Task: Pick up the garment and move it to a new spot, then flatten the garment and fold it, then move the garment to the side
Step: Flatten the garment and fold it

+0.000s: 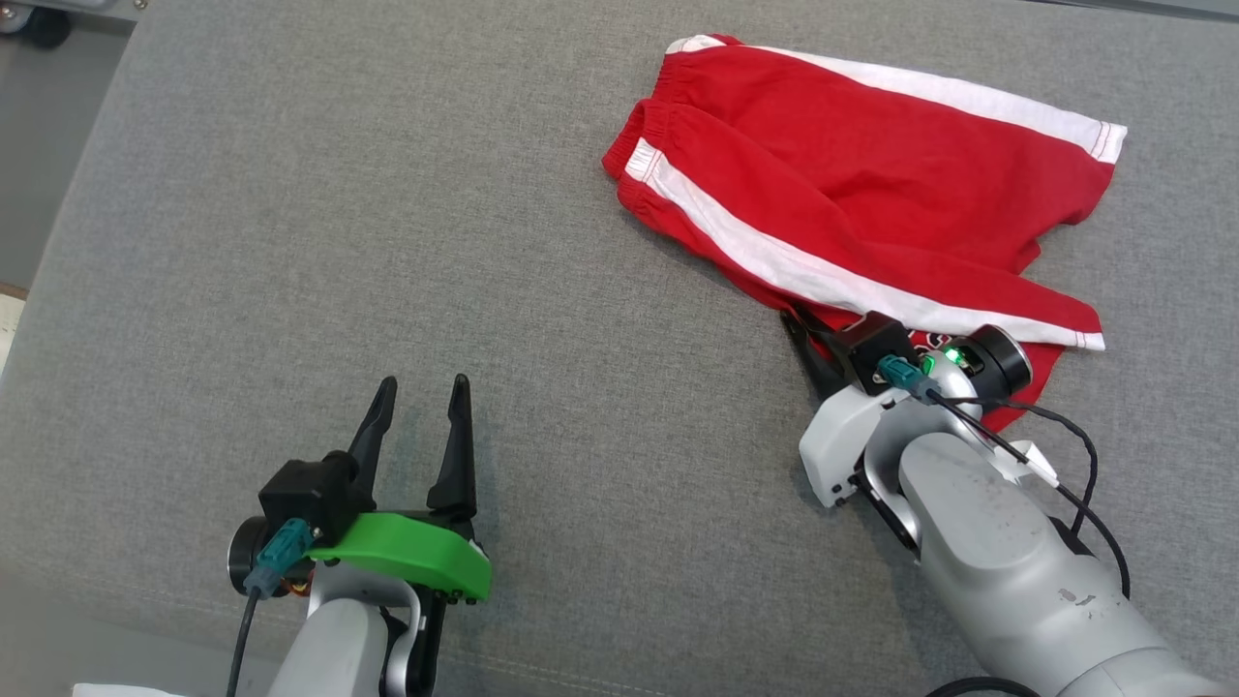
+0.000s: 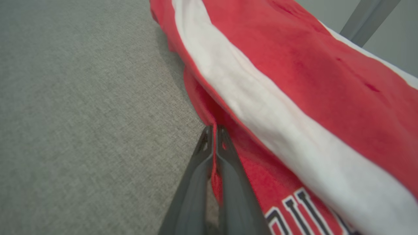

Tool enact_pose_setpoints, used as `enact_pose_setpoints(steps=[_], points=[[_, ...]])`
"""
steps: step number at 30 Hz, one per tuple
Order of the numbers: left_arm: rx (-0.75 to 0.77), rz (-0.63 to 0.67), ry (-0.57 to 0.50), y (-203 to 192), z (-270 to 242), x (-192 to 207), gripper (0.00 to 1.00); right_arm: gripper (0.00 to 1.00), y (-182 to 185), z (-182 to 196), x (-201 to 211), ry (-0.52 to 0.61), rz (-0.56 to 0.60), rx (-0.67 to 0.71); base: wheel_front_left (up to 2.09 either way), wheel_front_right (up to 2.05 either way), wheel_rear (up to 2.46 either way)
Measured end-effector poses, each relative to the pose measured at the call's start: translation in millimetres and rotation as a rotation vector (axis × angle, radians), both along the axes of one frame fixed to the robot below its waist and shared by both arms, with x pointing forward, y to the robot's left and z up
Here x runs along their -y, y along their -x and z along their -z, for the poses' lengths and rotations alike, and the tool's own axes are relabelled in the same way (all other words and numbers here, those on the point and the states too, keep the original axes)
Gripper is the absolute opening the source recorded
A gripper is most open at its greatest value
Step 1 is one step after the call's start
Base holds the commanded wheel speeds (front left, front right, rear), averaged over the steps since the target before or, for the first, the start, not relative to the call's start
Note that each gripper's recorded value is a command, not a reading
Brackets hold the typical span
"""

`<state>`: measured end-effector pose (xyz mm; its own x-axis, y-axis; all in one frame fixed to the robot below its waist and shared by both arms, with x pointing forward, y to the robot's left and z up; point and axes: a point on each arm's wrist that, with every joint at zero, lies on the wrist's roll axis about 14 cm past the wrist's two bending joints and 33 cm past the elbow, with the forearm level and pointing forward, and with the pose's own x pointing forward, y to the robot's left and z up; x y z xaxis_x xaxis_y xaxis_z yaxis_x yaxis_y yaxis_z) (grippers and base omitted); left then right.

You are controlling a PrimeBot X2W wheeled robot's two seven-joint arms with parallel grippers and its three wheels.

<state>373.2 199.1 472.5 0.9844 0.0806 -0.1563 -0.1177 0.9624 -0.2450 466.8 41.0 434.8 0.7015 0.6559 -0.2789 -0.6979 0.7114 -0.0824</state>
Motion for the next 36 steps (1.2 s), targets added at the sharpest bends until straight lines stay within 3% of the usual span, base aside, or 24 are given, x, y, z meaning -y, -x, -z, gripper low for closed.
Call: enact_pose_setpoints(steps=[6, 16, 24, 25, 26, 27, 28, 36], points=[[0.006, 0.001, 0.004, 2, -2, 0, 1.00, 0.00, 3, -9, 1, -0.006, 0.003, 0.016, 0.00, 0.00, 0.00], [0.006, 0.022, -0.001, 22, -2, 6, 1.00, 0.00, 51, -26, -10, -0.064, -0.063, 0.022, 0.00, 0.00, 0.00], [0.015, 0.037, -0.004, 38, -4, 11, 1.00, 0.00, 91, -23, 5, -0.058, -0.082, -0.002, 0.00, 0.00, 0.00], [0.017, 0.042, -0.005, 39, -5, 12, 1.00, 0.29, 93, -24, 8, -0.065, -0.072, -0.005, 0.00, 0.00, 0.00], [0.019, 0.046, -0.006, 39, -5, 14, 1.00, 0.29, 94, -26, 13, -0.072, -0.058, -0.004, 0.00, 0.00, 0.00], [0.020, 0.048, -0.005, 39, -5, 15, 1.00, 0.60, 92, -29, 18, -0.082, -0.036, -0.001, 0.00, 0.00, 0.00], [0.021, 0.053, -0.007, 39, -6, 16, 1.00, 1.00, 91, -31, 25, -0.089, -0.014, 0.002, 0.00, 0.00, 0.00], [0.045, 0.105, -0.028, 30, -12, 29, 1.00, 1.00, 82, -61, 83, -0.178, 0.201, 0.079, 0.00, 0.00, 0.00]])
